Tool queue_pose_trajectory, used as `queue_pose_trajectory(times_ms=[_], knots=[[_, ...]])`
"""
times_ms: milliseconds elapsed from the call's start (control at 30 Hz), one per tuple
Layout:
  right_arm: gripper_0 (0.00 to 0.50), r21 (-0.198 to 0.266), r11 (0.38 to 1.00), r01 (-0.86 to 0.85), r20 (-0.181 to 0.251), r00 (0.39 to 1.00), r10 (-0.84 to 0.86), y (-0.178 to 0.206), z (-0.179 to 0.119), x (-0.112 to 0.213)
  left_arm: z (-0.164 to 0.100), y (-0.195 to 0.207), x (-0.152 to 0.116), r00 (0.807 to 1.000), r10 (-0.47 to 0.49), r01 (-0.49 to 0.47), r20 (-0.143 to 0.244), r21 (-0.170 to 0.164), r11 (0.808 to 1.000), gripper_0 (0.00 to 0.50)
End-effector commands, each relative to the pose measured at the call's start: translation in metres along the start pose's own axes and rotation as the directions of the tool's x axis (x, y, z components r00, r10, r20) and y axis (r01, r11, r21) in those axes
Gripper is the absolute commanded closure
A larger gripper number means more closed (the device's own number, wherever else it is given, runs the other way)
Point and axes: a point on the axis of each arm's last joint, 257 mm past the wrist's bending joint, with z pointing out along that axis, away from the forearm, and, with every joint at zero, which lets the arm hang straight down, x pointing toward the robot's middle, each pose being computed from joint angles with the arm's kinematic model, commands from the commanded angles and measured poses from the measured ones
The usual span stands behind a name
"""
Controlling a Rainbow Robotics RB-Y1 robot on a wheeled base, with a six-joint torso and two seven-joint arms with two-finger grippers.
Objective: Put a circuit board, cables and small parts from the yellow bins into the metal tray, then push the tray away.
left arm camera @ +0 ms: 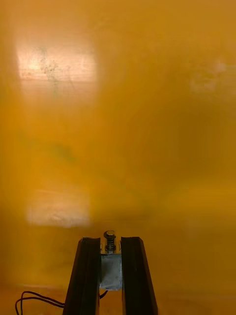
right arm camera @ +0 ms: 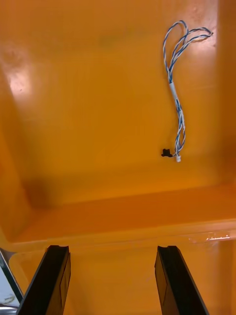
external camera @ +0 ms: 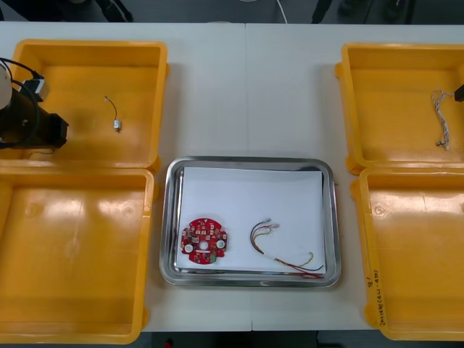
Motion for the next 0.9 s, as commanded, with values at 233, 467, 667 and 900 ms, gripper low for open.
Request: queue_pose_trajectory(times_ms=[233, 467, 667, 900], knots=[[0.0, 0.031, 0.999, -0.02, 0.161, 0.987, 0.015, -0.036, -0.03, -0.053, -0.067, -0.027, -0.026, 0.998, 0.046, -0.047, 0.034, 0.01, 0.999, 0.5], [0.0, 0.04, 0.999, 0.006, 0.174, 0.985, -0.013, -0.049, -0.023, -0.067, -0.098, -0.058, -0.014, 1.0, 0.003, -0.003, 0.015, -0.007, 1.0, 0.5], [0.0, 0.061, 0.998, 0.028, 0.194, 0.98, -0.039, -0.063, -0.018, -0.076, -0.118, -0.097, -0.002, 0.999, -0.034, 0.034, 0.014, 0.023, 0.999, 0.5], [0.0, 0.106, 0.987, 0.12, 0.205, 0.969, -0.14, -0.069, -0.01, -0.084, -0.139, -0.163, -0.001, 0.996, -0.047, 0.037, 0.082, 0.124, 0.992, 0.5]])
